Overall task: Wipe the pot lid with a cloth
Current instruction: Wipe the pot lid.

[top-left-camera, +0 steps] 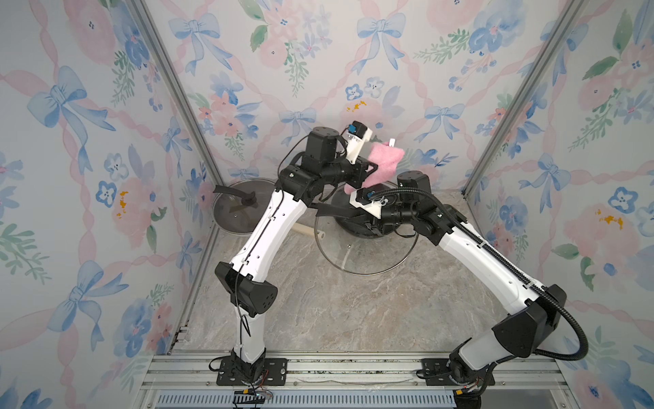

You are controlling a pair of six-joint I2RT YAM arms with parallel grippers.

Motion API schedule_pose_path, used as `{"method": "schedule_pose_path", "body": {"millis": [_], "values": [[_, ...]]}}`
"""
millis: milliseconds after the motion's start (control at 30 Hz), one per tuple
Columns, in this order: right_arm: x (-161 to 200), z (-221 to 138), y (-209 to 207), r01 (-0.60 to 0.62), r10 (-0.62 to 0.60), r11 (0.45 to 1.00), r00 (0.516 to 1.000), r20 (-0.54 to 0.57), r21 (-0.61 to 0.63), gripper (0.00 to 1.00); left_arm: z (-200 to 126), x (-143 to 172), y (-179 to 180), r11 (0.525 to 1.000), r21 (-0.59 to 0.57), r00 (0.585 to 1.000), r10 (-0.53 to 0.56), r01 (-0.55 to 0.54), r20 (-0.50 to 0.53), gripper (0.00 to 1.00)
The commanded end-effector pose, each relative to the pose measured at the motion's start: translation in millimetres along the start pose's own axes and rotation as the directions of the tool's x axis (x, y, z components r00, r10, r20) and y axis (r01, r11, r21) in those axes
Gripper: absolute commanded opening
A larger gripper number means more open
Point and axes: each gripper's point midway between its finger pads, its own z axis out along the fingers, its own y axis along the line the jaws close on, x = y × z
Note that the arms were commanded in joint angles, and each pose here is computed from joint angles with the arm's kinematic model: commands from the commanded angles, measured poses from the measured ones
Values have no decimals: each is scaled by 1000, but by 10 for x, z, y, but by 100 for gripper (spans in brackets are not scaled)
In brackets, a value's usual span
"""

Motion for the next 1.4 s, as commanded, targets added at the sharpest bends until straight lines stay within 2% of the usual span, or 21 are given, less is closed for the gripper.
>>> {"method": "schedule_pose_path", "body": {"millis": [0, 67, 133, 200, 267, 400, 500, 600, 700, 767, 867, 967, 1033, 1100, 1167, 1267, 1367], "values": [[-653, -322, -119, 169, -181, 982, 973, 142, 89, 0, -38, 159, -484, 978, 206, 998, 48, -38, -43, 6], [-659, -313, -139, 175, -187, 980, 972, 143, 95, 0, -4, 320, -430, 982, 191, 996, 20, -4, -85, 6], [-672, -316, -158, 182, -196, 978, 970, 144, 106, 0, 8, 495, -231, 994, 104, 992, -4, 17, -124, 6], [-680, -329, -173, 188, -205, 975, 968, 145, 122, 0, -22, 711, 108, 998, -11, 984, -67, 66, -165, 5], [-696, -361, -191, 193, -214, 970, 966, 146, 146, 0, -113, 893, 518, 981, -152, 972, -145, 118, -183, 5], [-688, -433, -223, 198, -227, 960, 965, 133, 199, 0, -456, 1133, 1230, 895, -408, 951, -266, 183, -157, 5], [-661, -481, -246, 192, -225, 953, 967, 120, 235, 0, -712, 1211, 1557, 823, -534, 945, -302, 192, -125, 4], [-614, -536, -324, 183, -221, 938, 970, 103, 294, 0, -952, 1251, 1758, 766, -607, 940, -330, 211, -90, 4], [-567, -609, -478, 142, -200, 915, 973, 119, 377, 0, -1135, 1205, 1817, 736, -636, 939, -340, 233, -50, 4], [-570, -677, -636, 76, -165, 890, 973, 162, 449, 0, -1215, 1084, 1747, 739, -629, 945, -326, 241, -21, 4], [-595, -793, -997, -135, -53, 799, 955, 291, 586, 0, -1251, 851, 1542, 766, -585, 951, -307, 267, 31, 4], [-611, -745, -1161, -295, 24, 744, 908, 418, 599, 0, -1102, 632, 1205, 817, -522, 966, -252, 244, 58, 5], [-621, -642, -1205, -332, 33, 724, 893, 450, 605, 0, -921, 569, 982, 853, -470, 972, -231, 228, 53, 5], [-664, -550, -1237, -341, 23, 711, 885, 465, 614, 0, -694, 589, 798, 885, -403, 970, -242, 233, 30, 5], [-700, -534, -1292, -363, 21, 695, 873, 487, 621, 0, -510, 702, 745, 895, -383, 968, -251, 229, -8, 5], [-739, -578, -1331, -386, 15, 684, 856, 517, 619, 0, -406, 898, 888, 875, -426, 960, -276, 232, -42, 4], [-695, -695, -1383, -412, 26, 653, 851, 525, 636, 0, -441, 1048, 1109, 836, -500, 956, -289, 226, -52, 4]]}}
